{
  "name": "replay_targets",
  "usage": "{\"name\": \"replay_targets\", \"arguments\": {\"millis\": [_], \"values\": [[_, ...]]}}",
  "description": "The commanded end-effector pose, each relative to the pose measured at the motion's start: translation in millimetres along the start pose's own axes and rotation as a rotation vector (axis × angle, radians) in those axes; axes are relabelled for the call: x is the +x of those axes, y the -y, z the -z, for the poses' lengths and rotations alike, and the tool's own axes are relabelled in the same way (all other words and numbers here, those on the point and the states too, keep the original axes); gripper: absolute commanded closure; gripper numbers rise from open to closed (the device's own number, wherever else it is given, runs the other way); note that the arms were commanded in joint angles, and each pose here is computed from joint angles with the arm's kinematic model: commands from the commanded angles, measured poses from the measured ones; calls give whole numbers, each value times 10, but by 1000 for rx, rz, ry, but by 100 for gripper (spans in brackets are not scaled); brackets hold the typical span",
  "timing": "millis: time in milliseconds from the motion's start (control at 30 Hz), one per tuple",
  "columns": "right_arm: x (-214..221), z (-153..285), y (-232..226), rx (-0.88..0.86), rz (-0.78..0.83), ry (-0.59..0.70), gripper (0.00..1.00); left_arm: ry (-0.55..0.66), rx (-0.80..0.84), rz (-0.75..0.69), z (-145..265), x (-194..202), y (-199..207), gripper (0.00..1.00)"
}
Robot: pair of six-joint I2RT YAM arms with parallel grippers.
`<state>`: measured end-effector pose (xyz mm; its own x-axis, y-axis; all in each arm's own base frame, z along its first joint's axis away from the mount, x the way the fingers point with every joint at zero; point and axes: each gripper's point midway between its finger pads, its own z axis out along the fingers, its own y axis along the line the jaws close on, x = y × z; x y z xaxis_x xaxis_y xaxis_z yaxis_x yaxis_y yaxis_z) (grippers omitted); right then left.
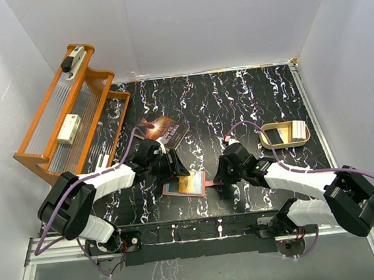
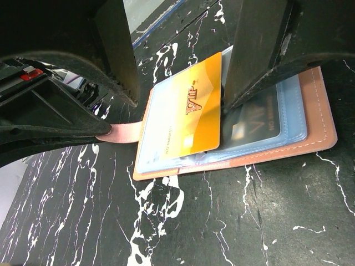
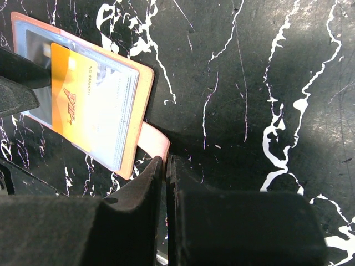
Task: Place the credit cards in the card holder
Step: Insert the credit card into the card holder.
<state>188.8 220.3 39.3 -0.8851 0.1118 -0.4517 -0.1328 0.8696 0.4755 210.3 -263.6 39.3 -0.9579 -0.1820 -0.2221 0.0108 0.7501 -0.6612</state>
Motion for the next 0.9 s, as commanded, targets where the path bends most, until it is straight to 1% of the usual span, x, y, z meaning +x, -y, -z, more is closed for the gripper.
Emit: {"name": "replay_targets", "arguments": {"millis": [0,200,400,600,767,867], "values": [[-156,19,-159,-57,12,60,100,-31,-40,17,18,92,-111,38],[-190,23,-178,-58,25,66,100,-39,-21,47,-8,155,-136,38],[-193,28,-213,-74,14,68,100,-58,27,88,-65,231,-79,39],[-232,43,-218,-73,14,85,100,-61,104,96,-90,199,143,40],[-285,59,-225,-63,20,100,100,-34,132,67,-57,104,349,41],[-310,89,-202,-47,24,113,100,8,87,43,48,37,329,40]]}}
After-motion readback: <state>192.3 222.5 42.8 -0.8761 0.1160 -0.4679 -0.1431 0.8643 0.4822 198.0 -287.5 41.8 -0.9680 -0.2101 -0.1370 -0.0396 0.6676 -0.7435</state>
